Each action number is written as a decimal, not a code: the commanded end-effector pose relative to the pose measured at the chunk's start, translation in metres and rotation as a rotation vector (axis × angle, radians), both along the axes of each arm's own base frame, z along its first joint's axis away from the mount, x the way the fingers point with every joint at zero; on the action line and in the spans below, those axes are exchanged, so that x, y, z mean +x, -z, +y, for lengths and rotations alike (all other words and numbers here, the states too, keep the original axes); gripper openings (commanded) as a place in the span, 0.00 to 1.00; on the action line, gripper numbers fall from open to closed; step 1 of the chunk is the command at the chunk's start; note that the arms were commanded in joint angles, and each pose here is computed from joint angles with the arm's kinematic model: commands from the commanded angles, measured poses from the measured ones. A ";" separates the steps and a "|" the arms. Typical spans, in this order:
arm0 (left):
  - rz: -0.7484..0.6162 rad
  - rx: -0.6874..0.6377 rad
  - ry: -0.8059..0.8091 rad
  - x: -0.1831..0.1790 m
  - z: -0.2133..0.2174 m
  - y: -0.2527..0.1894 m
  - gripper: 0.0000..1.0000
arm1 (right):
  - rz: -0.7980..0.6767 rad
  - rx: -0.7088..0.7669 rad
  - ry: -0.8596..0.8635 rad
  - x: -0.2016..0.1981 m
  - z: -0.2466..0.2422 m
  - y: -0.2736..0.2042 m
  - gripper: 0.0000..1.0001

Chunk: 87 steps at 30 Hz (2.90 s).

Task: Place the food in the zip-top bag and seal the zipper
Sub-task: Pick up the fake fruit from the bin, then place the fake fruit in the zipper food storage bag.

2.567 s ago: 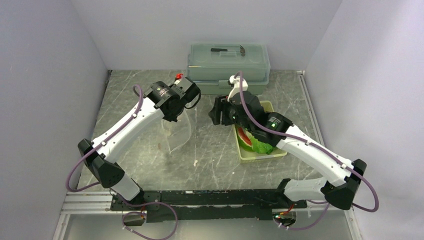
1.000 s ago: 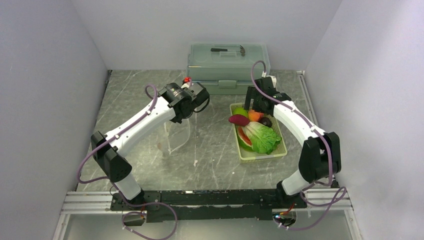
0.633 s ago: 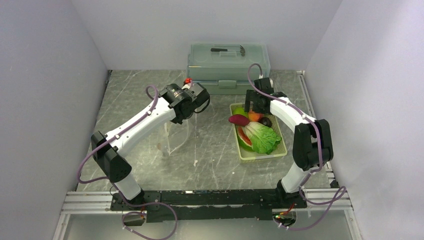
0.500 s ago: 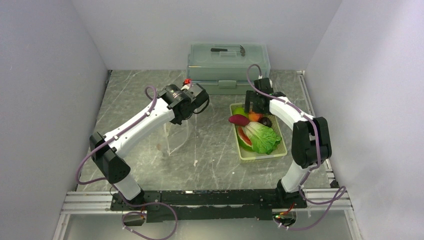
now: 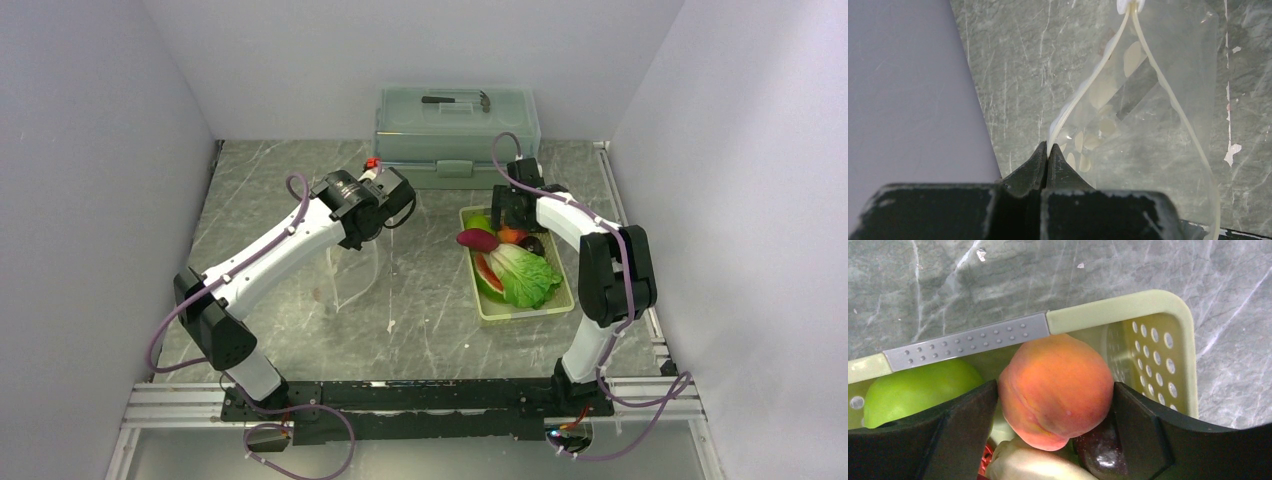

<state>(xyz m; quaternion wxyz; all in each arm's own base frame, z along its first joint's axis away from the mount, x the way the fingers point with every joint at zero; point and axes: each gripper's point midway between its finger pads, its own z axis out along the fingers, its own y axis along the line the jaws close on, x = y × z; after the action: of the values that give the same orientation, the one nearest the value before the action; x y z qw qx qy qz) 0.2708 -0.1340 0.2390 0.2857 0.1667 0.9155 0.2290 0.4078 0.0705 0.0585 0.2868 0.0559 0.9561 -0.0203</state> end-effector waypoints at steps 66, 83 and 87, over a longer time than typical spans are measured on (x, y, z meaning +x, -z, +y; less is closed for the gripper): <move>0.052 -0.353 0.042 -0.002 -0.059 -0.028 0.00 | -0.619 0.916 -0.940 -0.200 0.240 -0.297 0.42; 0.096 -0.549 0.059 -0.011 -0.076 -0.044 0.00 | -0.624 0.847 -1.007 -0.212 0.266 -0.290 0.42; 0.103 -0.584 0.069 -0.012 -0.080 -0.048 0.00 | -0.585 0.804 -0.997 -0.209 0.269 -0.272 0.42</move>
<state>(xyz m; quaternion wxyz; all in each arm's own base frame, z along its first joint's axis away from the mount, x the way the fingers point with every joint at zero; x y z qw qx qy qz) 0.2610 -0.2009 0.2584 0.2506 0.1347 0.9587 0.0012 0.1904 0.3354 0.3188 0.4352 -0.2800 0.6949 0.4993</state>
